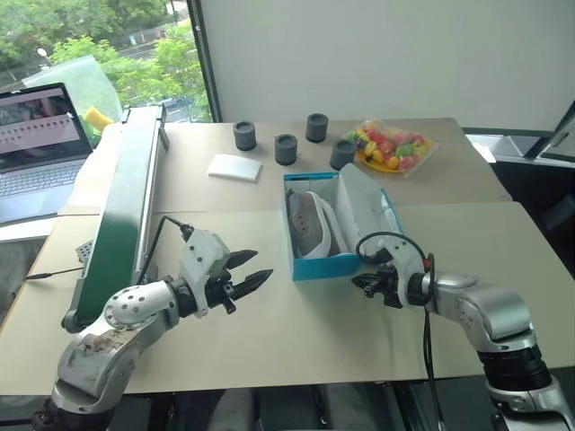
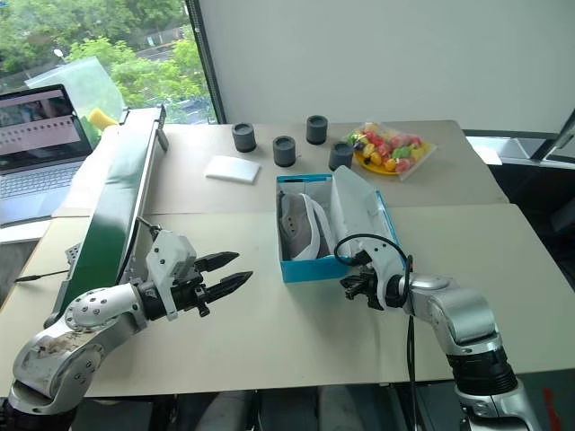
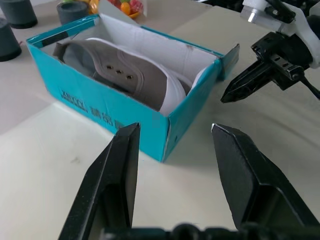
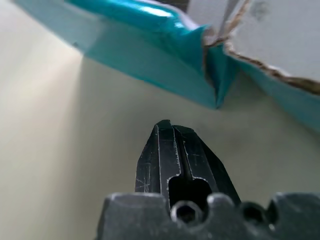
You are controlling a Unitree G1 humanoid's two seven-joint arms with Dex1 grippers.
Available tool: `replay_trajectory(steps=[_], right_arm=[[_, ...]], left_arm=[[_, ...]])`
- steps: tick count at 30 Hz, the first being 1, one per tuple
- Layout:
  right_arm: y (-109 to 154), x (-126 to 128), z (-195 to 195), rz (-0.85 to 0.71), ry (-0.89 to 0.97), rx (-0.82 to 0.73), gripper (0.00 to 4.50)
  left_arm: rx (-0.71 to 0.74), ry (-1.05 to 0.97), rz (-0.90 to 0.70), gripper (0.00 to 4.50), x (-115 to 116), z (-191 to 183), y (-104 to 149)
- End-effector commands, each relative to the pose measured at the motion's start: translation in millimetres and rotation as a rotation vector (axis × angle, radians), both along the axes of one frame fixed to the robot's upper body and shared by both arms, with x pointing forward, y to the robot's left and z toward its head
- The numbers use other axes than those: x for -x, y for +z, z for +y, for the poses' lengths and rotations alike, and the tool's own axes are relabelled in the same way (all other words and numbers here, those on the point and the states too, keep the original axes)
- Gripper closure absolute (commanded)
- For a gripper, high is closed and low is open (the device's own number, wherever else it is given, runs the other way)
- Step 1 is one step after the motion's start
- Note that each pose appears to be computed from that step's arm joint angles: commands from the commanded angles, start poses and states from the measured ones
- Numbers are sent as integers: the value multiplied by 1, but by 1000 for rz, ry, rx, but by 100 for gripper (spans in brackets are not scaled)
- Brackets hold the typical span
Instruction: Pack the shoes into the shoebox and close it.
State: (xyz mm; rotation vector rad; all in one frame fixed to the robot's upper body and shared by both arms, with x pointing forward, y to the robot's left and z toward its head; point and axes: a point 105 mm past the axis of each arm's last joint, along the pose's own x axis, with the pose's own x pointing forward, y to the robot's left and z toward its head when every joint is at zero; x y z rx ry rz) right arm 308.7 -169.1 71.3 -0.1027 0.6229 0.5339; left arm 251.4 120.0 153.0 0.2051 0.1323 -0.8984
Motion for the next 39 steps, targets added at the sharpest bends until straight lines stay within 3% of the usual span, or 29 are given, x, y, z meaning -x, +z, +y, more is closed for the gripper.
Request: replay_trajectory(steps=[1,5,9,18,22,24,27,32,35,39], right_arm=[[-1,-12,-28,-92,-241,95,447],[-9,-14,-36,-113,-458,79,447],[-5,-13,-35,-196,-701,-113,447],[32,-26,-34,-310,-940,-751,447],[53,-34,-28,-323,-933,-1117,447],[71,-36,-19,-341,-836,-1228,447],[101,-36,8,-375,-601,-1225,447],[156,-29,64,-461,-135,-1036,447],[171,-18,96,-467,103,-892,447],[166,-15,127,-463,290,-650,447]], left_arm=[[-10,-59,-59,209,5,-1,15],[-9,-72,-74,209,3,-2,21],[-15,-89,-69,209,4,-4,20],[-22,-99,-69,209,4,-4,21],[-22,-97,-74,209,3,-4,23],[-25,-93,-75,209,3,-4,23],[-27,-86,-78,209,3,-3,24],[-27,-71,-81,209,2,-2,24],[-23,-64,-80,209,3,-2,23],[-19,-55,-79,209,3,-3,23]])
